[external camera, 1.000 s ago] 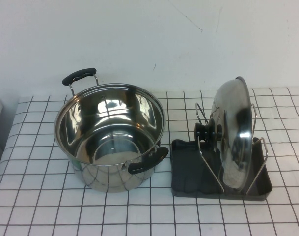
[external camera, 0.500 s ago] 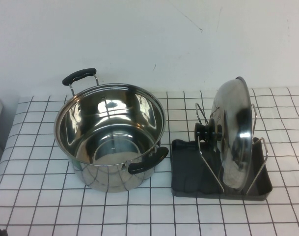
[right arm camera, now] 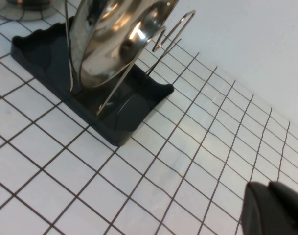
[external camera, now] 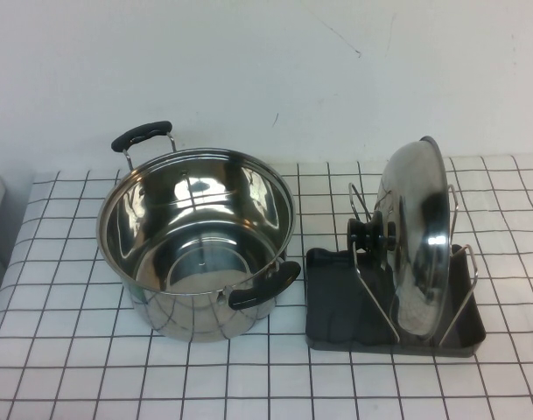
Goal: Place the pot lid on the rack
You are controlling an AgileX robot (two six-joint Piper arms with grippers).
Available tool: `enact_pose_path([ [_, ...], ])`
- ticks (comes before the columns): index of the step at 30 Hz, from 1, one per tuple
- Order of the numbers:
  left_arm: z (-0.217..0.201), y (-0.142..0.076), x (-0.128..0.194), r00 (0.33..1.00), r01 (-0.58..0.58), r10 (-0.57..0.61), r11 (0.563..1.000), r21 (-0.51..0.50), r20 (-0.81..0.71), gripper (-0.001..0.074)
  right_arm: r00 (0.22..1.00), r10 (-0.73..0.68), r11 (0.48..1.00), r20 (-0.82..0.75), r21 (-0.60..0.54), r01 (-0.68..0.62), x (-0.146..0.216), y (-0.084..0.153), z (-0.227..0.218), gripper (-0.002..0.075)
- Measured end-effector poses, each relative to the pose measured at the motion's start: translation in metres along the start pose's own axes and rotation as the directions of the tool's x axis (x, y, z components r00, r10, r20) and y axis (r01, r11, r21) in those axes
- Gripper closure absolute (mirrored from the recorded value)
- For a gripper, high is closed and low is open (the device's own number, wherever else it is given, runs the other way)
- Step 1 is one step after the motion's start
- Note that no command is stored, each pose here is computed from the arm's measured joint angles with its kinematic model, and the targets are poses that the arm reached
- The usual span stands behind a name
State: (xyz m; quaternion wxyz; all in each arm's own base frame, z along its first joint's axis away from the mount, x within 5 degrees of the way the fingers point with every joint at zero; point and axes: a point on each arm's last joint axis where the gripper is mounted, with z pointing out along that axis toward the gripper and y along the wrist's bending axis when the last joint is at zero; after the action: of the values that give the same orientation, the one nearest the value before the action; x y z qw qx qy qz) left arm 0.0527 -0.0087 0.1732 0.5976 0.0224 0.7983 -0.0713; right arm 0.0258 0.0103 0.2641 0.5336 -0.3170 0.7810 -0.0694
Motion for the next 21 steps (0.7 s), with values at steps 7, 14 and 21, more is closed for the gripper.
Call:
enact_pose_path([
  [7, -0.0002, 0.0000, -0.0001, 1.000, 0.002, -0.002, 1.000, 0.000, -0.003, 0.0737, 1.000, 0.000, 1.000, 0.000, 0.000, 0.000, 0.0000, 0.0000, 0.0000, 0.0727],
  [14, -0.0002, 0.0000, -0.0001, 1.000, -0.002, 0.002, 1.000, 0.000, -0.004, 0.0737, 1.000, 0.000, 1.000, 0.000, 0.000, 0.000, 0.0000, 0.0000, 0.0000, 0.0727],
  [21, -0.0002, 0.0021, -0.0003, 1.000, 0.009, -0.009, 0.999, -0.038, 0.000, 0.0737, 1.000, 0.000, 1.000, 0.000, 0.000, 0.000, 0.0000, 0.0000, 0.0000, 0.0727],
])
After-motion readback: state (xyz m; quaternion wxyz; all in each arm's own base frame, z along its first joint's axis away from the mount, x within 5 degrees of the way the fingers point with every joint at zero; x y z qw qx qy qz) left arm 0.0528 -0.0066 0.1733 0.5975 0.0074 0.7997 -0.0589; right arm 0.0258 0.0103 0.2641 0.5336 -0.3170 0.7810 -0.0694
